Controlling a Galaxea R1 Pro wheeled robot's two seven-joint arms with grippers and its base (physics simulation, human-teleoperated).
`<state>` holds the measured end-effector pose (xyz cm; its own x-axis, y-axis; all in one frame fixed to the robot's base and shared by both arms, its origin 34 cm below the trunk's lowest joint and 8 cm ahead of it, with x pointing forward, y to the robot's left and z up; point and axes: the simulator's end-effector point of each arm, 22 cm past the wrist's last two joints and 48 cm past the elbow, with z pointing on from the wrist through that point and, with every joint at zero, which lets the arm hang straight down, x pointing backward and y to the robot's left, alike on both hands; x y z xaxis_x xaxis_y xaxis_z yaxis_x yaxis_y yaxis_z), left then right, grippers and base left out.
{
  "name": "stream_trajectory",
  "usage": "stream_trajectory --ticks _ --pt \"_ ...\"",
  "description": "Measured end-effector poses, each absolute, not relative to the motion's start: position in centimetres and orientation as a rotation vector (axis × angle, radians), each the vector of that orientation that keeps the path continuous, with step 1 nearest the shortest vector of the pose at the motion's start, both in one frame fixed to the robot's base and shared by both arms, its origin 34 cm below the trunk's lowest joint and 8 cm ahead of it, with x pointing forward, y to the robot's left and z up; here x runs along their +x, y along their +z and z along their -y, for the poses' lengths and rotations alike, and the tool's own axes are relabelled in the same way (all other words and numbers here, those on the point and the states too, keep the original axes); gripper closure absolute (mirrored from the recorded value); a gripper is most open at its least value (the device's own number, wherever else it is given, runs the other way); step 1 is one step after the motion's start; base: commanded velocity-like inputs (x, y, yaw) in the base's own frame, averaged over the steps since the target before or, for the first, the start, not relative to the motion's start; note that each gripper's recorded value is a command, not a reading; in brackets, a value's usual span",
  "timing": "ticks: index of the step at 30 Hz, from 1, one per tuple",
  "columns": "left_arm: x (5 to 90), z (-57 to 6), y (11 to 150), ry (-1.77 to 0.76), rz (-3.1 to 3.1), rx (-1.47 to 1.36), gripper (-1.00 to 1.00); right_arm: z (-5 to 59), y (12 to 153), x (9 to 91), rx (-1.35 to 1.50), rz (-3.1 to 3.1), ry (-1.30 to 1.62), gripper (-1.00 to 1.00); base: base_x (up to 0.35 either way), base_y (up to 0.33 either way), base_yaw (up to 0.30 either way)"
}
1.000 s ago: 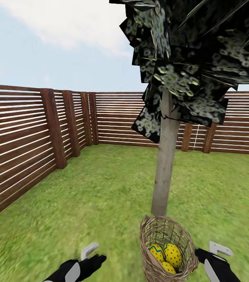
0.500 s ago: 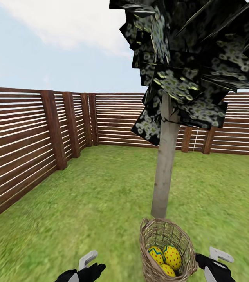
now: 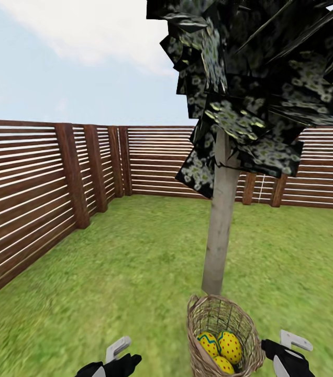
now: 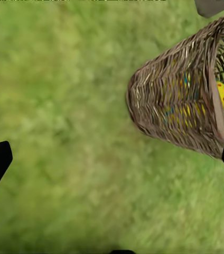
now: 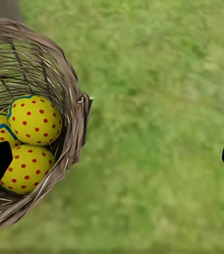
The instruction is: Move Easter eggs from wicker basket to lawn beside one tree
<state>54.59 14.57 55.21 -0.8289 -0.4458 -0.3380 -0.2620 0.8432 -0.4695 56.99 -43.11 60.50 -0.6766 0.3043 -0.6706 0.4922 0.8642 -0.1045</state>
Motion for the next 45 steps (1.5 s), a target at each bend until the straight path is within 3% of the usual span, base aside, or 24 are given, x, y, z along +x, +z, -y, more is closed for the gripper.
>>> stream_trajectory --ticks 45 --pt "55.5 -15.3 61.1 -0.544 -2.538 -0.523 -1.0 43.0 66.1 57.2 0.574 -2.357 -0.361 -1.0 0.0 0.0 0.001"
